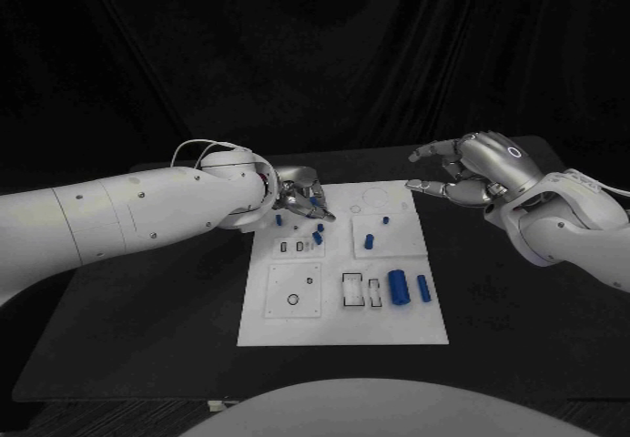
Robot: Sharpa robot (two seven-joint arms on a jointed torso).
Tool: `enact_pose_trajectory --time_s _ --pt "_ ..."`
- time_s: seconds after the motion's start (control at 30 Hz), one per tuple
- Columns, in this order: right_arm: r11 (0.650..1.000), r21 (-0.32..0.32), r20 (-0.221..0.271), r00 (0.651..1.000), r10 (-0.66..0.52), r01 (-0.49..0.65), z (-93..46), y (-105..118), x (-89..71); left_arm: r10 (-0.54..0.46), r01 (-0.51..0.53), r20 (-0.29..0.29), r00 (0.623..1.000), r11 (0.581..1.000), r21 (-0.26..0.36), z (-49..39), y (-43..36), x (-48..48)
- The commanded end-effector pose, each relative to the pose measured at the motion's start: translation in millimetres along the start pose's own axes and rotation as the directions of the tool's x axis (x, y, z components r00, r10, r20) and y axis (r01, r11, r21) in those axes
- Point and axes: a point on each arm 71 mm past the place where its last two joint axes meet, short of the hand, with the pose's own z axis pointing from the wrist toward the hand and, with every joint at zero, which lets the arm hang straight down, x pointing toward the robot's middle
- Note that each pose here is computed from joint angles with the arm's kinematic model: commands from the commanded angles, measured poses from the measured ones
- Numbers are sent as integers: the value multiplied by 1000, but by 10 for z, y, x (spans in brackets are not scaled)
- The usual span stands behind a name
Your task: Assemble the parts on the task board
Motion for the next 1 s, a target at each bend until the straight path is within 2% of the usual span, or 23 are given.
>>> enact_pose_trajectory --time_s 0.03,0.37,0.6,0.73,1.0 --pt "1000 28 -18 1000 5 -4 -11 -27 27 10 -9 -8 1000 1000 13 7 -21 -9" --pt "999 47 -43 999 7 -5 -34 -69 73 6 -5 15 1000 997 -75 5 25 -18" --pt "998 56 -57 998 9 -6 -39 -82 93 10 -13 -17 1000 989 -149 -5 87 4" --pt "998 62 -65 998 13 -9 -40 -87 104 16 -27 -58 998 981 -195 -8 127 33" --pt "998 65 -71 997 18 -13 -44 -80 112 18 -42 -103 994 970 -239 2 168 101"
